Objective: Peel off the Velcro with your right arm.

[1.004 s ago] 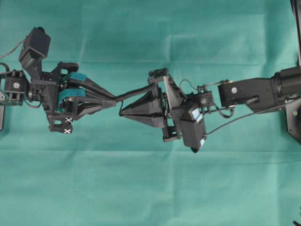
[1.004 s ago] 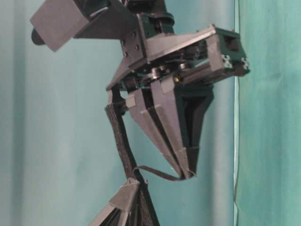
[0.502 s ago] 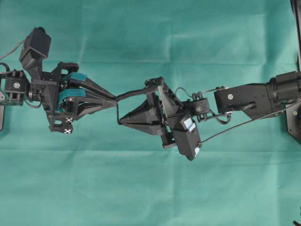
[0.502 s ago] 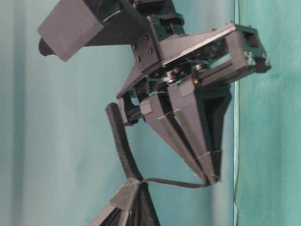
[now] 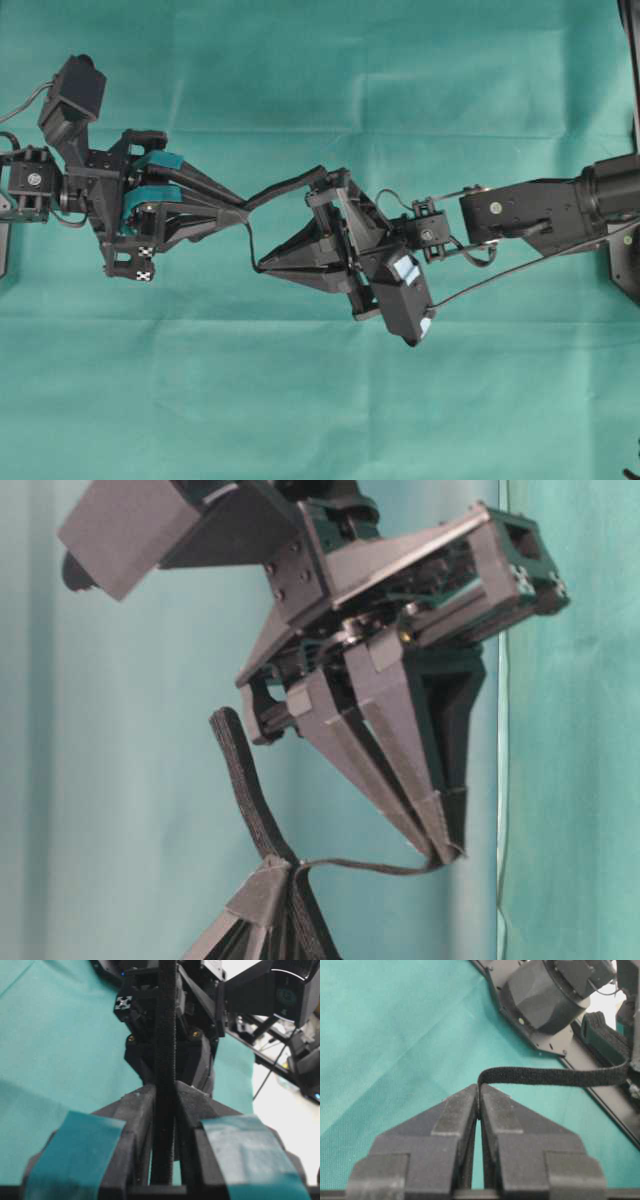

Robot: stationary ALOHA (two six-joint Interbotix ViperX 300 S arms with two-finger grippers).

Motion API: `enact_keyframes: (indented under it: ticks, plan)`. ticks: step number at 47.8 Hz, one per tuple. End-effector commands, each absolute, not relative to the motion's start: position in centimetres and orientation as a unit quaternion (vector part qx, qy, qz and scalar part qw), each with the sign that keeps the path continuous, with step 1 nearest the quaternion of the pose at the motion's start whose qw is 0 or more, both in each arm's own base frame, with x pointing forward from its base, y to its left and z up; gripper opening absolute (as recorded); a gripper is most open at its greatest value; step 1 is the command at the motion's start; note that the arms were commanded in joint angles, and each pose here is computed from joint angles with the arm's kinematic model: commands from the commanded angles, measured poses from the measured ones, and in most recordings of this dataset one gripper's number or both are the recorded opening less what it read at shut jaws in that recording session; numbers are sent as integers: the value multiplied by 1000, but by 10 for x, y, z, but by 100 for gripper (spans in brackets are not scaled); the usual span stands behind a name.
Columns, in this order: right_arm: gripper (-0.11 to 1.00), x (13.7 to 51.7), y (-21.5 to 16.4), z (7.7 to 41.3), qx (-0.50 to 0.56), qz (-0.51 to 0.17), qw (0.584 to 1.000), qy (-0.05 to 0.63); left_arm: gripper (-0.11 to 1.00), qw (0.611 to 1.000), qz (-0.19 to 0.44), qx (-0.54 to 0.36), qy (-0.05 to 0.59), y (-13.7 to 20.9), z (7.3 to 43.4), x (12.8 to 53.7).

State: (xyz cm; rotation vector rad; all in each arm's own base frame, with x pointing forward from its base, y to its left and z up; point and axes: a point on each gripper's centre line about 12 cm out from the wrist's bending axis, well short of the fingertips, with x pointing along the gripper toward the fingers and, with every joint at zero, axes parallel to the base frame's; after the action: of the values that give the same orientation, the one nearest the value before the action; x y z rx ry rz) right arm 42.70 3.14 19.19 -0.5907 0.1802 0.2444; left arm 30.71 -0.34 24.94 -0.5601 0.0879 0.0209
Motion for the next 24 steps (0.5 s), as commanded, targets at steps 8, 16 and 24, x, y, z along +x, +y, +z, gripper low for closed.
enact_keyframes:
  ticks: [8, 16, 24]
  plan:
    - [-9, 423, 34, 207, -290, 117, 947, 71, 10, 960, 7, -277, 22, -2, 261, 306]
    - [-9, 423, 33, 208, -289, 116, 948, 70, 10, 961, 6, -277, 20, -2, 262, 305]
    - [-8, 421, 33, 215, -289, 113, 949, 62, 10, 961, 6, -277, 21, -2, 262, 305]
